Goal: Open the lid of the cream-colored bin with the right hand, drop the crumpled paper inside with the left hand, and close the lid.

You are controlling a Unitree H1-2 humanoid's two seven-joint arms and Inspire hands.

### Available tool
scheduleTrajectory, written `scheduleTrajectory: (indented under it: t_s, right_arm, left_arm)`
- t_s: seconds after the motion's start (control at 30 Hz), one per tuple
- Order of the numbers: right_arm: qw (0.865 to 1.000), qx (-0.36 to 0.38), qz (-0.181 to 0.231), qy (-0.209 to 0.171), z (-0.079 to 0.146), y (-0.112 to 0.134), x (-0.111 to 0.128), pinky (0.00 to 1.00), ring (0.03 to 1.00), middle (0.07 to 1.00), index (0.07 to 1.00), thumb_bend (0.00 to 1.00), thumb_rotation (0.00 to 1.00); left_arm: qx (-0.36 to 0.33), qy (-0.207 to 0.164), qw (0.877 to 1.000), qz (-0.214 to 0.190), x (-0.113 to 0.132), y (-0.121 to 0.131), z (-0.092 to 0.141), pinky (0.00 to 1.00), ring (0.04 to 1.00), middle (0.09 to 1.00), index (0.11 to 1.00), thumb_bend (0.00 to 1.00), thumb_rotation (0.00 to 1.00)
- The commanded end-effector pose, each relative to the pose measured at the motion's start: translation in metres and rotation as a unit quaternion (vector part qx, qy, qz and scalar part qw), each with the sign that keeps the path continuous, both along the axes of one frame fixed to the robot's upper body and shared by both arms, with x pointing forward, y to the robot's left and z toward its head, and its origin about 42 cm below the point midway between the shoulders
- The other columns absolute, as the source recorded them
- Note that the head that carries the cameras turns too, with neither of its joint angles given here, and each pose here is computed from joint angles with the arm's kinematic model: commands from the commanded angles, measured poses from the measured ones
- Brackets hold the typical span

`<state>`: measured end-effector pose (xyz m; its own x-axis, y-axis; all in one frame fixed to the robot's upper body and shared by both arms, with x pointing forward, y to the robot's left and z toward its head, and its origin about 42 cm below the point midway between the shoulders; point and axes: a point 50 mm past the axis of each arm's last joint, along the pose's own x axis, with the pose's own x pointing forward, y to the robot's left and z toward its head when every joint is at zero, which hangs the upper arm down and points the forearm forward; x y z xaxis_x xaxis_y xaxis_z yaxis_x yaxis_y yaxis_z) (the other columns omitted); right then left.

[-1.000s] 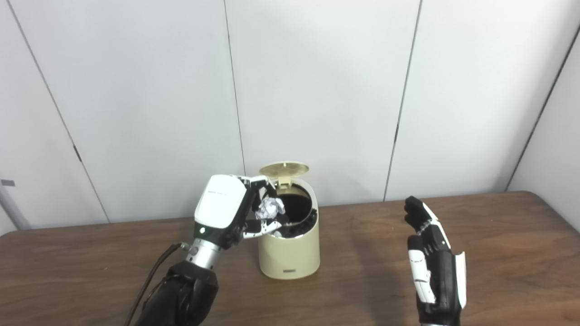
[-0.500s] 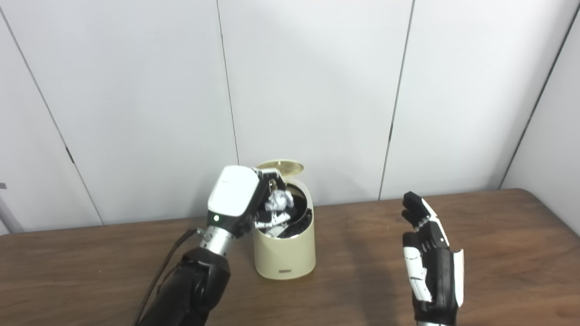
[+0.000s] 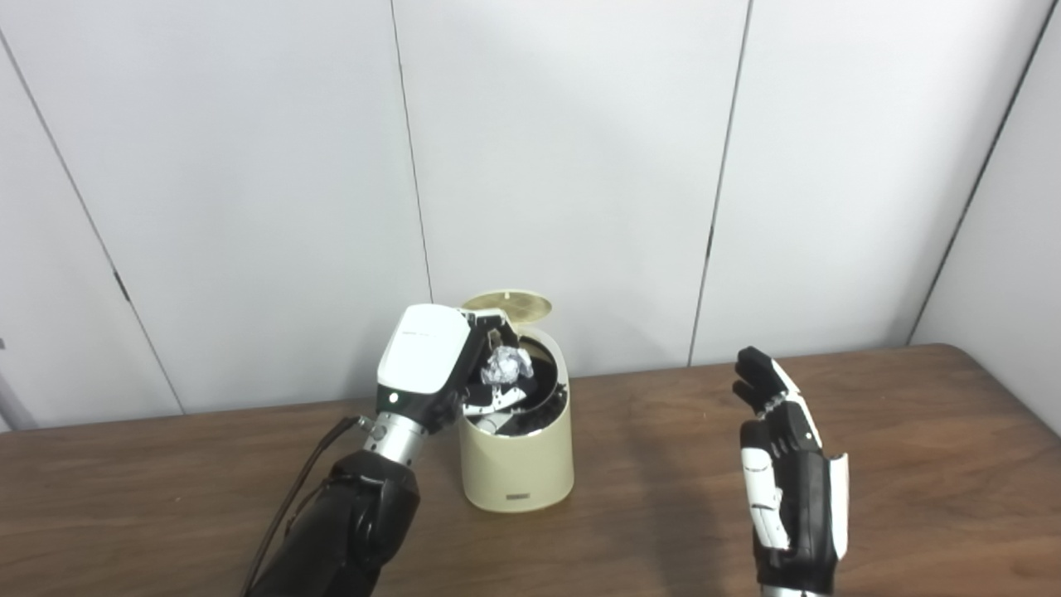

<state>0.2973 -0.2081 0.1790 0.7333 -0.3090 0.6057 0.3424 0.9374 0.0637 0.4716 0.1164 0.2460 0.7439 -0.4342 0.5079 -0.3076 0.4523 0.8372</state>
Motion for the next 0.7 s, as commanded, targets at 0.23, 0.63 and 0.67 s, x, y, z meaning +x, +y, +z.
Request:
scheduleTrajectory:
  t_s: [0.23, 0.63, 0.67]
  right_arm:
    - [0.999, -0.003, 0.017, -0.044, 0.0179, 0.0040, 0.0025, 0.82, 0.853, 0.845, 0.806, 0.28, 0.76]
    - [0.999, -0.006, 0.019, -0.044, 0.0199, 0.0063, 0.0019, 0.83, 0.856, 0.846, 0.802, 0.28, 0.75]
    - [0.999, -0.005, 0.020, -0.044, 0.0201, 0.0064, 0.0020, 0.83, 0.857, 0.848, 0.803, 0.28, 0.75]
  left_arm:
    - [-0.029, -0.027, 0.999, -0.008, 0.0017, 0.0001, 0.0305, 0.26, 0.298, 0.375, 0.434, 0.82, 0.36]
    - [-0.031, -0.008, 0.999, -0.006, 0.0014, 0.0043, 0.0282, 0.26, 0.292, 0.361, 0.408, 0.99, 0.44]
    - [-0.030, -0.006, 1.000, -0.005, 0.0015, 0.0044, 0.0282, 0.26, 0.289, 0.359, 0.410, 0.99, 0.44]
